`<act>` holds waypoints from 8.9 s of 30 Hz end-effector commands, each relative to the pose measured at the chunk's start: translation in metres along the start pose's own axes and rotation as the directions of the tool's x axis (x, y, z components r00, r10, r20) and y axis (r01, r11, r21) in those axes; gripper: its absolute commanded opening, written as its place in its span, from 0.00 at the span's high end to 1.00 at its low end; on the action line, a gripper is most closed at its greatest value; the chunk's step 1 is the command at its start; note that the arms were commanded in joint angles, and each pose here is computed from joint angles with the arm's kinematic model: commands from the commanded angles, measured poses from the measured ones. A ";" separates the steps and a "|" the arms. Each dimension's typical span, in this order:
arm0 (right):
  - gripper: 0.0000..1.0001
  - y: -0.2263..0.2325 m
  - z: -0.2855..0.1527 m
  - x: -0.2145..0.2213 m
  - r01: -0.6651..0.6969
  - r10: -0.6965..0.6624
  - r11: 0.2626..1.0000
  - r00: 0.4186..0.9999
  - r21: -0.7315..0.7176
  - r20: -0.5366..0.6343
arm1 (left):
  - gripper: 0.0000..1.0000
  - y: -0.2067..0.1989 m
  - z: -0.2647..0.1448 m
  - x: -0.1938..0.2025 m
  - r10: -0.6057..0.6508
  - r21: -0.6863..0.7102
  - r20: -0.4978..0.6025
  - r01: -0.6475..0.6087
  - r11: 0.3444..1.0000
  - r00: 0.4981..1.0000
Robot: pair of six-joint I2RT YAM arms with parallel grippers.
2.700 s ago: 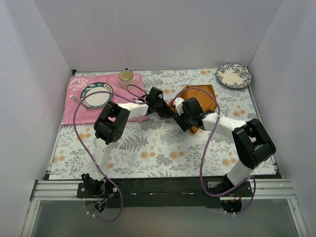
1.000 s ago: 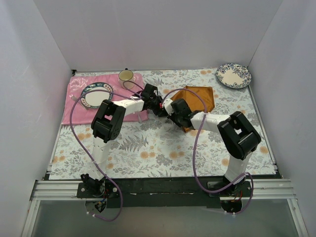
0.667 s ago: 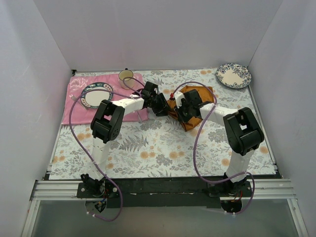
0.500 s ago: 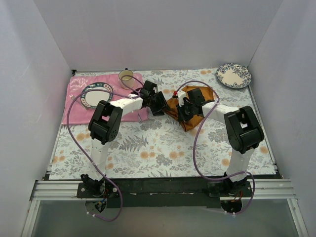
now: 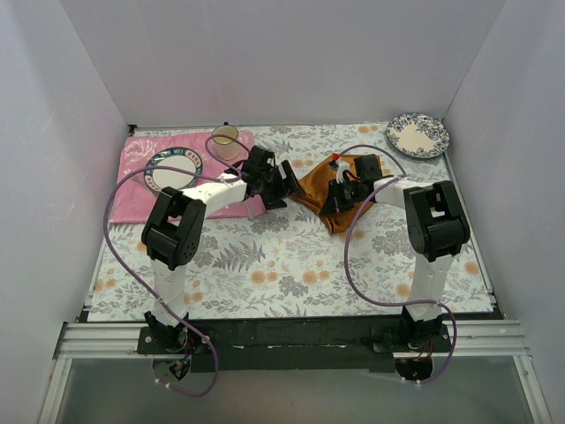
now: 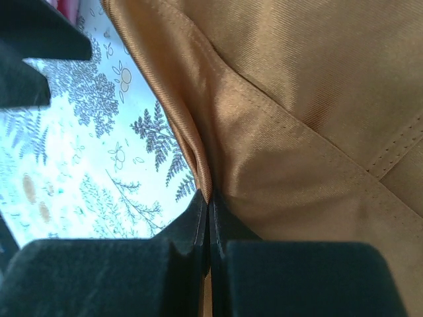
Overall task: Fold the napkin, place the utensils inside, and roll it up
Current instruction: Roll the napkin with the utensil
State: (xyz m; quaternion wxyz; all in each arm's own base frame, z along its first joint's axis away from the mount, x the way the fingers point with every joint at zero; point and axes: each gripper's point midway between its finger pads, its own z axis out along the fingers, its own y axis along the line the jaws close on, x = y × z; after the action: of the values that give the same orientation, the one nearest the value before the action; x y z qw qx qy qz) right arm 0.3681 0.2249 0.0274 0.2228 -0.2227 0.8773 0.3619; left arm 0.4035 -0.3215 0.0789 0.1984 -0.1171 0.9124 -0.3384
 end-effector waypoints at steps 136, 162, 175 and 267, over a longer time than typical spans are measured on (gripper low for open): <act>0.99 -0.009 -0.007 -0.067 0.084 -0.079 0.995 0.991 -0.045 0.105 | 0.67 -0.050 0.041 -0.003 0.027 0.162 -0.082 -0.013 0.987 0.996; 0.70 -0.013 -0.022 -0.069 0.037 -0.038 0.999 0.997 0.016 0.070 | 0.90 -0.061 0.078 0.003 -0.020 0.170 -0.129 0.042 0.985 0.991; 0.41 -0.017 -0.047 -0.099 0.087 -0.107 0.984 0.986 0.153 0.127 | 0.91 -0.061 0.083 0.002 -0.020 0.168 -0.137 0.043 0.985 0.990; 0.46 -0.041 0.004 -0.042 0.433 -0.396 0.782 0.901 0.449 -0.178 | 0.95 -0.068 0.067 -0.003 -0.012 0.208 -0.136 0.040 0.977 0.991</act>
State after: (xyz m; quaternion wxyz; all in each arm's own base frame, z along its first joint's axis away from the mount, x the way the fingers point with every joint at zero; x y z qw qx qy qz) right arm 0.4162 0.2163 0.0287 0.3161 -0.3768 0.8692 0.0512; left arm 0.4416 -0.4083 0.0387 0.1268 -0.1025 0.8945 -0.4163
